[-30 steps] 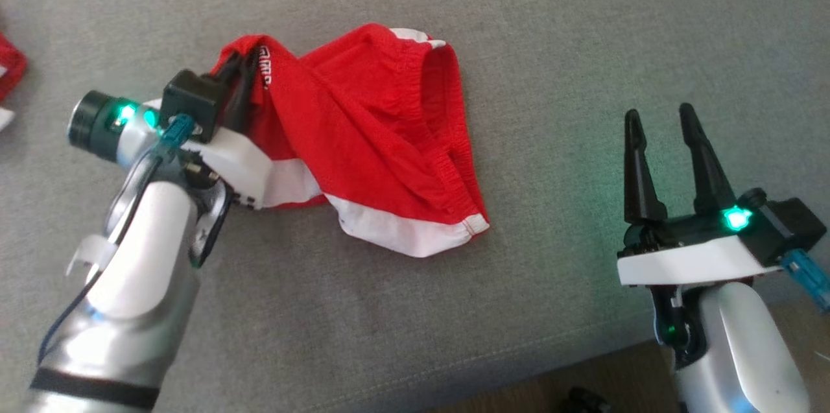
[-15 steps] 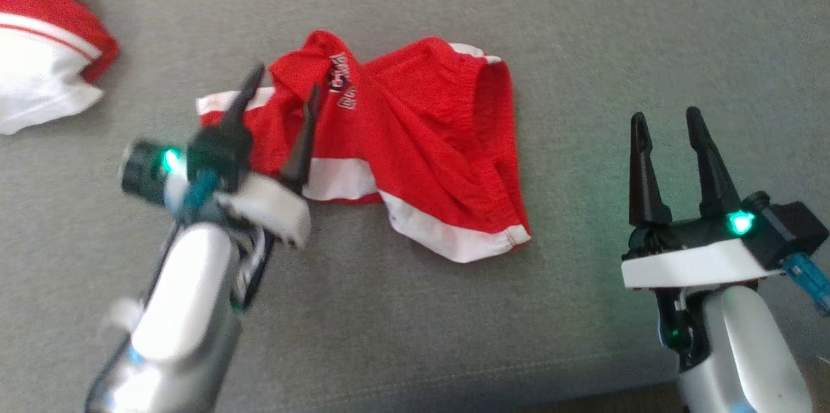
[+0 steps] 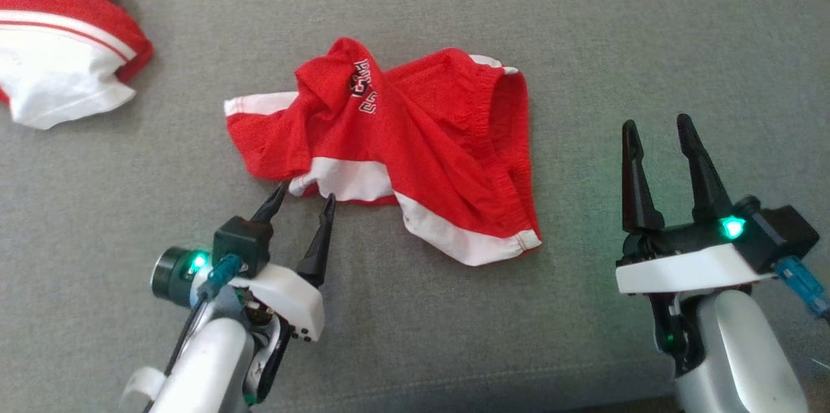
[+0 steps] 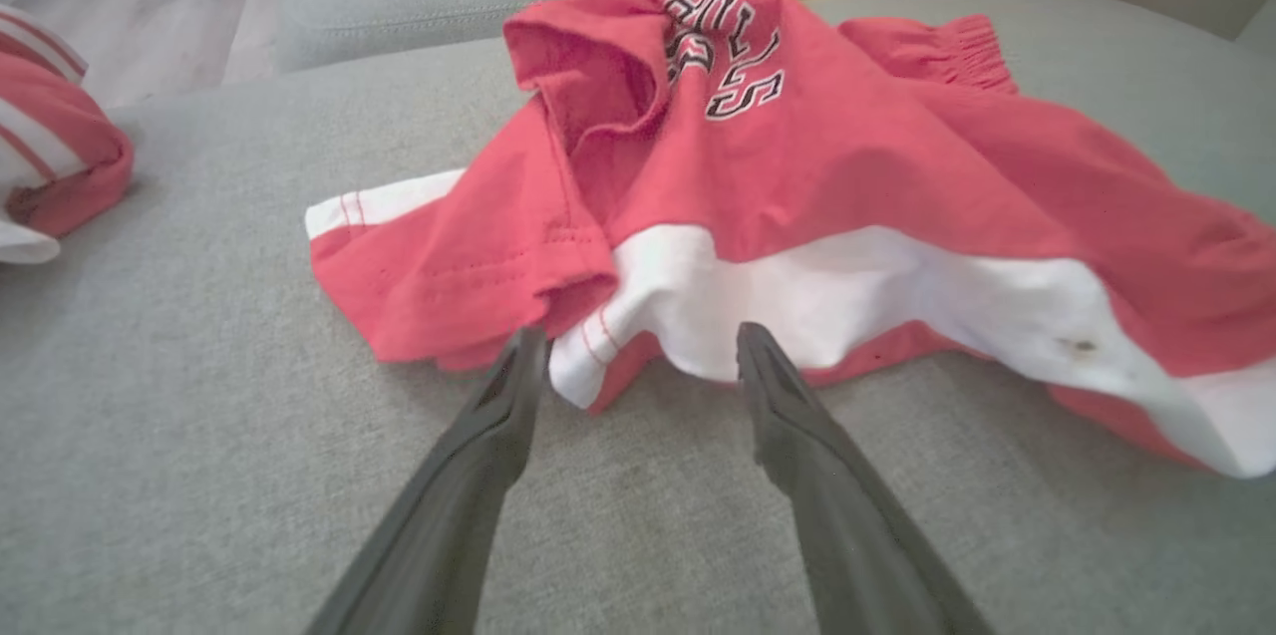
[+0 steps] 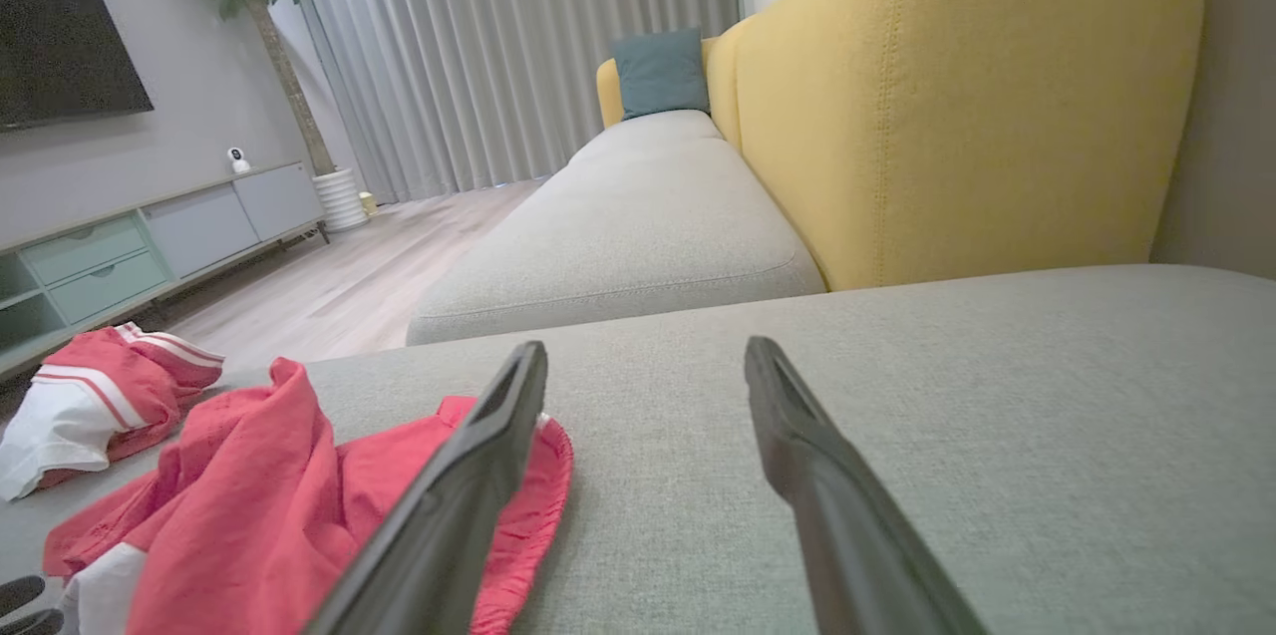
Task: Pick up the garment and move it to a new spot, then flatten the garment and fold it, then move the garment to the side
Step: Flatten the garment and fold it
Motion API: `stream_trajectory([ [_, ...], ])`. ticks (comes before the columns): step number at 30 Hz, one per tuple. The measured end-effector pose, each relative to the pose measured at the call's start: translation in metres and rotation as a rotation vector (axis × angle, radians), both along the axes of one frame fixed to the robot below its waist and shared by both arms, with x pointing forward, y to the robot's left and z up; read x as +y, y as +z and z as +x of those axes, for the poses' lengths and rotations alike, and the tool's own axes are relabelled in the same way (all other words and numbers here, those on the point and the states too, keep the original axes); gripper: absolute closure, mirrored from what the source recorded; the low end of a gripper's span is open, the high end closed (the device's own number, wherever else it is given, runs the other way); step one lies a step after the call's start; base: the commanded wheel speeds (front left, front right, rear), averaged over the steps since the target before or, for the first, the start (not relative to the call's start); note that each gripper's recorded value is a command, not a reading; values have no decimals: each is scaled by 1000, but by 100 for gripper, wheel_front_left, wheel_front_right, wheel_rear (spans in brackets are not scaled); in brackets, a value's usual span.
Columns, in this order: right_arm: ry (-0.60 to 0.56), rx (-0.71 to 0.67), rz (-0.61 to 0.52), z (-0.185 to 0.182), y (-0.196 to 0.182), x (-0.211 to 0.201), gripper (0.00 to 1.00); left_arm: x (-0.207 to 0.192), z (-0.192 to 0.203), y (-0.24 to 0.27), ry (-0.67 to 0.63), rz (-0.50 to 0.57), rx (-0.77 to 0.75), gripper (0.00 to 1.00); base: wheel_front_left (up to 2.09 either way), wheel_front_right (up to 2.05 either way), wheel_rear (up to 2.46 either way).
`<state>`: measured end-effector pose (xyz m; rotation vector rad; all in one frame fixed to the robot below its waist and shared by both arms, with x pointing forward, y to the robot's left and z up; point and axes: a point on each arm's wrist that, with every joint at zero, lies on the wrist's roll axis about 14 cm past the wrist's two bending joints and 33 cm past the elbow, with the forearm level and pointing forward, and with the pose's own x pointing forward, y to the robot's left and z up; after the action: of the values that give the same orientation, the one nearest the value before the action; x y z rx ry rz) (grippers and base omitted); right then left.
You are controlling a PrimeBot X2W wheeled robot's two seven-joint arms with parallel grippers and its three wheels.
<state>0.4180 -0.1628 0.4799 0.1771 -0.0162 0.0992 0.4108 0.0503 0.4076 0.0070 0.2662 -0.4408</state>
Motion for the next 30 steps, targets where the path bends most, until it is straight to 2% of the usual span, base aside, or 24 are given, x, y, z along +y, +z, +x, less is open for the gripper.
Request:
stream_trajectory([
  [8, -38, 19, -16, -5, -5, -14, 0, -5, 0, -21, -3, -4, 69, 0, 0, 0, 0],
  [9, -41, 19, -17, -6, -5, -15, 0, -5, 0, -22, -3, -2, 74, 4, 0, 0, 0],
  [10, -44, 20, -18, -6, -5, -16, 0, -5, 0, -24, -4, 2, 78, 18, 0, 0, 0],
  [12, -49, 19, -19, -7, -5, -18, 0, -3, 0, -27, -1, 9, 81, 57, 0, 0, 0],
  [15, -51, 14, -19, -8, -3, -18, 0, 4, 4, -26, 23, 19, 64, 91, 0, 0, 0],
  [16, -50, 13, -19, -8, -2, -18, 0, 5, 6, -25, 27, 23, 56, 100, 0, 0, 0],
  [26, -39, -4, -15, -10, 4, -14, 0, 9, 11, -5, 31, 26, -30, 100, 0, 0, 0],
  [30, -39, 19, -14, -17, -3, -13, 0, 22, 5, 9, 61, 31, -84, 100, 0, 0, 0],
])
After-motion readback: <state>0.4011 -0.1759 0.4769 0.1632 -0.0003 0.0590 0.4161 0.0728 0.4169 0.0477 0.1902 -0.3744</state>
